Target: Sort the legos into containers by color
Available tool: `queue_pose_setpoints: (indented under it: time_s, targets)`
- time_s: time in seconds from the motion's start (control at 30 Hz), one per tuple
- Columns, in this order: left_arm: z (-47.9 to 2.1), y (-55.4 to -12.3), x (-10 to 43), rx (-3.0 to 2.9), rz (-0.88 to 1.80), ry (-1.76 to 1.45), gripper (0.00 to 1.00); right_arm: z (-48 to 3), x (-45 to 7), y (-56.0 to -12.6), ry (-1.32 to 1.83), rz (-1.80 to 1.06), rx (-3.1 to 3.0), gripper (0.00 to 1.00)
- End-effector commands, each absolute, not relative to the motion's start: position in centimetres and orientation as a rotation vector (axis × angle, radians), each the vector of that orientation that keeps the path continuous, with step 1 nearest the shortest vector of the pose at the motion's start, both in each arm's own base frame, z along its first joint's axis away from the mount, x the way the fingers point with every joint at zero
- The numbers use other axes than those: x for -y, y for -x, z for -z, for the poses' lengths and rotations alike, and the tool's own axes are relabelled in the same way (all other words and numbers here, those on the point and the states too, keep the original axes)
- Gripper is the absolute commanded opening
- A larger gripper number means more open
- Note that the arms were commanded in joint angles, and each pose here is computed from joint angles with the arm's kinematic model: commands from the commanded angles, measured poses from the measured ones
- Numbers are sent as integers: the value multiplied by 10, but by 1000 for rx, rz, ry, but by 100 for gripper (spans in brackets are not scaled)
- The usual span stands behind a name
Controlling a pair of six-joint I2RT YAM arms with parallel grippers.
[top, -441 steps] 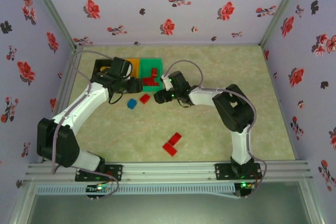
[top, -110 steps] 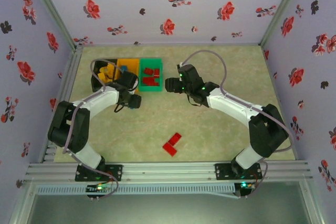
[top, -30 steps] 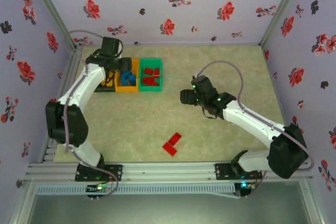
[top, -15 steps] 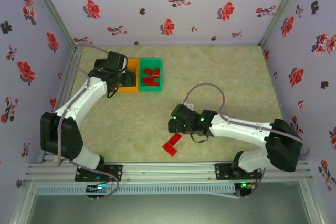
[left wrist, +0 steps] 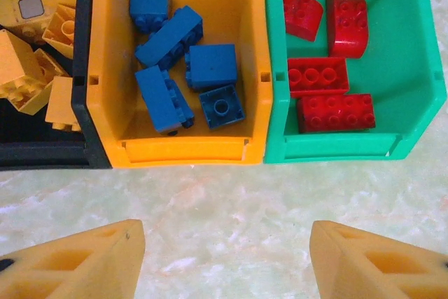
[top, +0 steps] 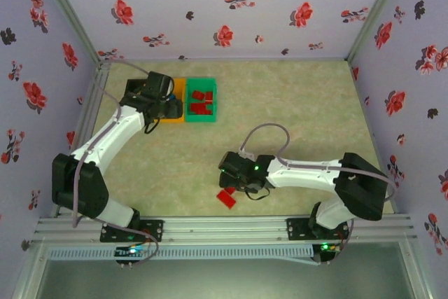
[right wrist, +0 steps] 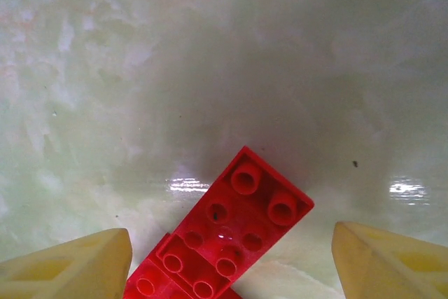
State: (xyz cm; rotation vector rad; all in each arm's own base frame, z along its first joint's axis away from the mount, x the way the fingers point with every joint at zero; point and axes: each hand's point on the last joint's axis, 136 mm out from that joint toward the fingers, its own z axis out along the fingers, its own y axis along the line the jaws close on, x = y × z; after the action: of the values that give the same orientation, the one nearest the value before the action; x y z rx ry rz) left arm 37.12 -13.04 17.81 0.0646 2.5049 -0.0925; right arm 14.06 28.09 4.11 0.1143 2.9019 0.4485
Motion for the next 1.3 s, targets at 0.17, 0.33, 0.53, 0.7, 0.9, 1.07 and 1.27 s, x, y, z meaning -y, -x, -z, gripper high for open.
queue_pose_setpoints:
  time_s: [0.17, 0.33, 0.53, 0.7, 0.9, 1.07, 1.27]
  targets:
    - [-192, -364, 124, -2486, 51, -64, 64, -33, -295, -139, -89, -465, -2925, 70]
    - [-195, -362, 123, -2483, 48, -68, 64, -31, -295, -142, -58, -423, -2926, 66]
    - [-199, -362, 122, -2479, 44, -71, 64, -26, -293, -145, -49, -370, -2936, 60]
    - [-200, -361, 122, -2479, 42, -73, 64, -22, -290, -148, -43, -342, -2945, 53]
    - [-202, -360, 121, -2475, 38, -71, 64, -23, -278, -160, 6, -245, -2931, 39]
    - [-204, -359, 121, -2471, 40, -70, 64, -31, -273, -178, 70, -207, -2900, 32]
    - [-206, -354, 119, -2463, 52, -59, 64, -64, -282, -216, 154, -237, -2782, 30]
